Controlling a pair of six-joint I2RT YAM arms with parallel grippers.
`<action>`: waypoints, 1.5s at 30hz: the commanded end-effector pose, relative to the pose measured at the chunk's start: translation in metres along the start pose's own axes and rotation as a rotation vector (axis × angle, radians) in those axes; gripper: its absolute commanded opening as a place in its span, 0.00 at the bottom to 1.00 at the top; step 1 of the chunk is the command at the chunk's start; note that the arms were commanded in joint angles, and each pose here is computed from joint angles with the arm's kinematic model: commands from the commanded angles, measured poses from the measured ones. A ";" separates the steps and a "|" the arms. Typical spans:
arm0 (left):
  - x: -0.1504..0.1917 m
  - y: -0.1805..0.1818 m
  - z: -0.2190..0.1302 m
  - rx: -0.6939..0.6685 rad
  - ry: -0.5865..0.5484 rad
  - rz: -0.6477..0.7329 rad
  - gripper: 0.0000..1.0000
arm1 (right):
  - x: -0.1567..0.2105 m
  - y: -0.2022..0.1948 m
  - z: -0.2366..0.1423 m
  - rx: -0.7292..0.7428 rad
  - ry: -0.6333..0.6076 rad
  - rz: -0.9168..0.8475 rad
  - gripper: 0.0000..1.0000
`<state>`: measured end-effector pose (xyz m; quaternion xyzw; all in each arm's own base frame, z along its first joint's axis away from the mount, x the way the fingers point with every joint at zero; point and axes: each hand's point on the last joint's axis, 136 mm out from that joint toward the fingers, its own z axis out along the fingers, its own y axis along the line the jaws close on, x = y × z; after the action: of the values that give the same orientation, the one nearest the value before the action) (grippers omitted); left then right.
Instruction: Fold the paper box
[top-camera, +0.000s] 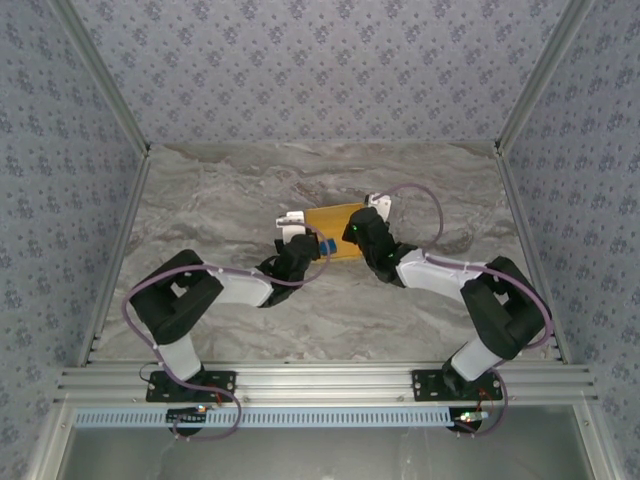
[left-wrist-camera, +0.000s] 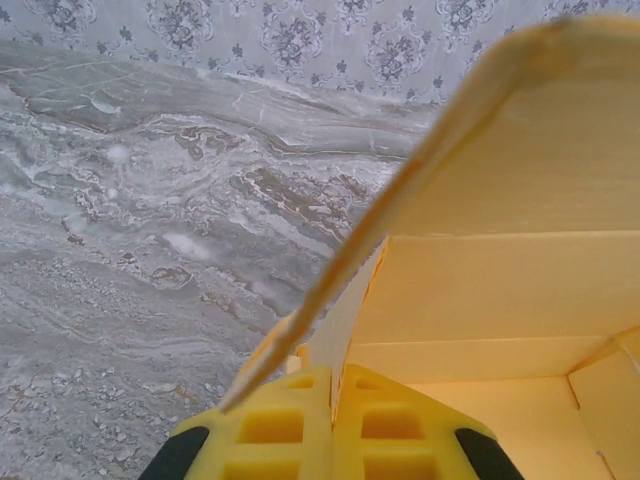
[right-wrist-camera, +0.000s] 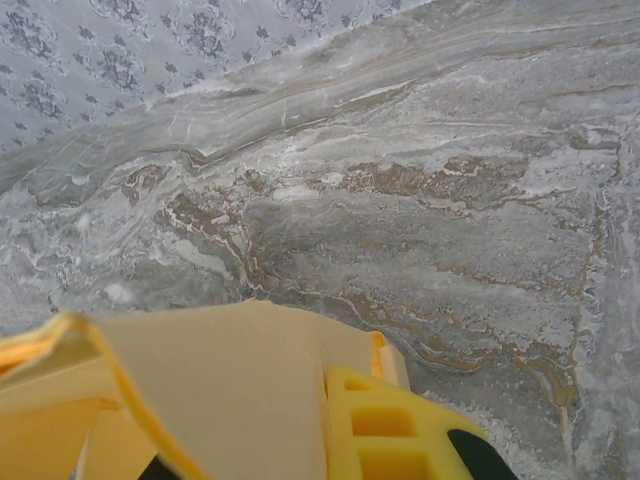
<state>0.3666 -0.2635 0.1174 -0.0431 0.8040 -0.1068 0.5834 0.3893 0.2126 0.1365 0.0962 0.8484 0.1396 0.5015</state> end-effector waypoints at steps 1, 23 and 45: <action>0.001 0.031 0.006 -0.126 -0.033 -0.016 0.00 | -0.017 -0.014 0.006 0.059 -0.064 0.039 0.04; 0.038 0.042 -0.014 -0.137 -0.036 0.075 0.00 | 0.033 -0.035 -0.007 0.042 -0.045 -0.071 0.05; 0.044 0.048 -0.020 -0.156 -0.034 0.143 0.00 | 0.039 -0.038 -0.025 0.059 -0.064 -0.113 0.13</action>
<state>0.3398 -0.2532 0.0942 -0.0293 0.7881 -0.0817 0.6093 0.3498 0.2156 0.1081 0.0448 0.8357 0.1487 0.5268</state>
